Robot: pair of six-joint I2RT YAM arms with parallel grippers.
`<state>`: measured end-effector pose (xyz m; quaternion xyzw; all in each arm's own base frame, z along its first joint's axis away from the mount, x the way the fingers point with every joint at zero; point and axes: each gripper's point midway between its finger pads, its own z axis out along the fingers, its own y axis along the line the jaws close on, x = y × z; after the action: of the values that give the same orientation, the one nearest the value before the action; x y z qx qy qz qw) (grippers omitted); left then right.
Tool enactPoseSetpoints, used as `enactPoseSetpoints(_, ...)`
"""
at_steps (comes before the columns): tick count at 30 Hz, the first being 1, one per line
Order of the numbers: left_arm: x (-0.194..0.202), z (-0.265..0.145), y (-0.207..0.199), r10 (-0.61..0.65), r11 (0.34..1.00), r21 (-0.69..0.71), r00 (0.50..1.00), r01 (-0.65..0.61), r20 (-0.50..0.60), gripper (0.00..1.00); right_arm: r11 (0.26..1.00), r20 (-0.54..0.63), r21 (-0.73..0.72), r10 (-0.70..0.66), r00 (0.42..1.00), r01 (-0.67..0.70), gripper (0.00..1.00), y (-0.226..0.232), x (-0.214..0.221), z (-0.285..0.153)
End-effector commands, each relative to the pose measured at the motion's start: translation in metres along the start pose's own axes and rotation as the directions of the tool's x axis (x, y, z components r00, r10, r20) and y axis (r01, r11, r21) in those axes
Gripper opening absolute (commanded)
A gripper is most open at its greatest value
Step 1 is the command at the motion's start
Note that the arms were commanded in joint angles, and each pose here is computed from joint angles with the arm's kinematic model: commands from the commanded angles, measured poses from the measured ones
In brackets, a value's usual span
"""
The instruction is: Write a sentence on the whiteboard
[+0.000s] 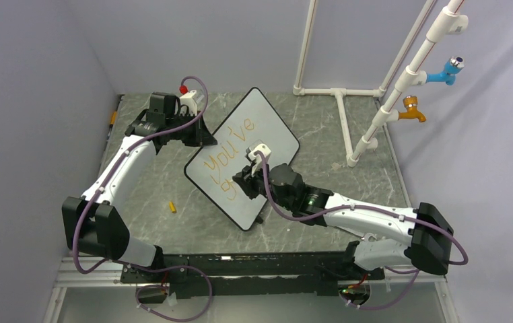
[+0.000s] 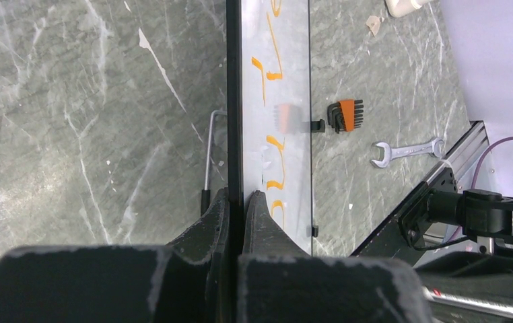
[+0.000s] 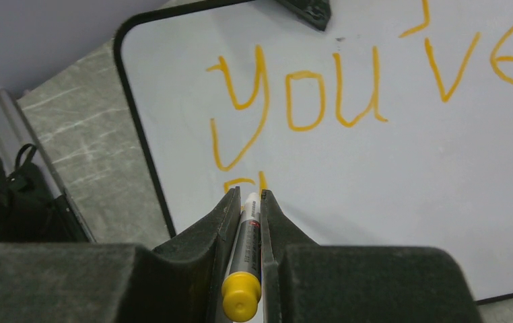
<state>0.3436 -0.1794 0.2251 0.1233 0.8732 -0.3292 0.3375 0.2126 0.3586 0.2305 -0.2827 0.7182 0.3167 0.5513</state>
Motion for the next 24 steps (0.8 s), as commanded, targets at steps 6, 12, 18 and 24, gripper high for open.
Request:
enactPoseSetpoints(6, -0.014, -0.009, 0.036, 0.137, 0.973, -0.192, 0.989, -0.125, 0.049, 0.0, 0.999, 0.07, 0.039, 0.023, 0.997, -0.026, 0.0, -0.019, -0.019, 0.011)
enactPoseSetpoints(12, -0.015, -0.01, 0.036, 0.139, 0.973, -0.192, 0.989, -0.127, 0.051, 0.0, 0.999, 0.066, 0.036, 0.032, 0.997, -0.035, 0.0, -0.026, -0.016, 0.017)
enactPoseSetpoints(18, -0.014, -0.01, 0.036, 0.136, 0.974, -0.192, 0.99, -0.124, 0.049, 0.0, 0.999, 0.067, 0.032, 0.037, 0.997, -0.039, 0.0, -0.03, -0.016, 0.02)
enactPoseSetpoints(24, -0.014, -0.009, 0.036, 0.134, 0.974, -0.19, 0.99, -0.122, 0.049, 0.0, 0.999, 0.06, 0.015, 0.043, 0.997, -0.044, 0.0, -0.028, -0.012, 0.023)
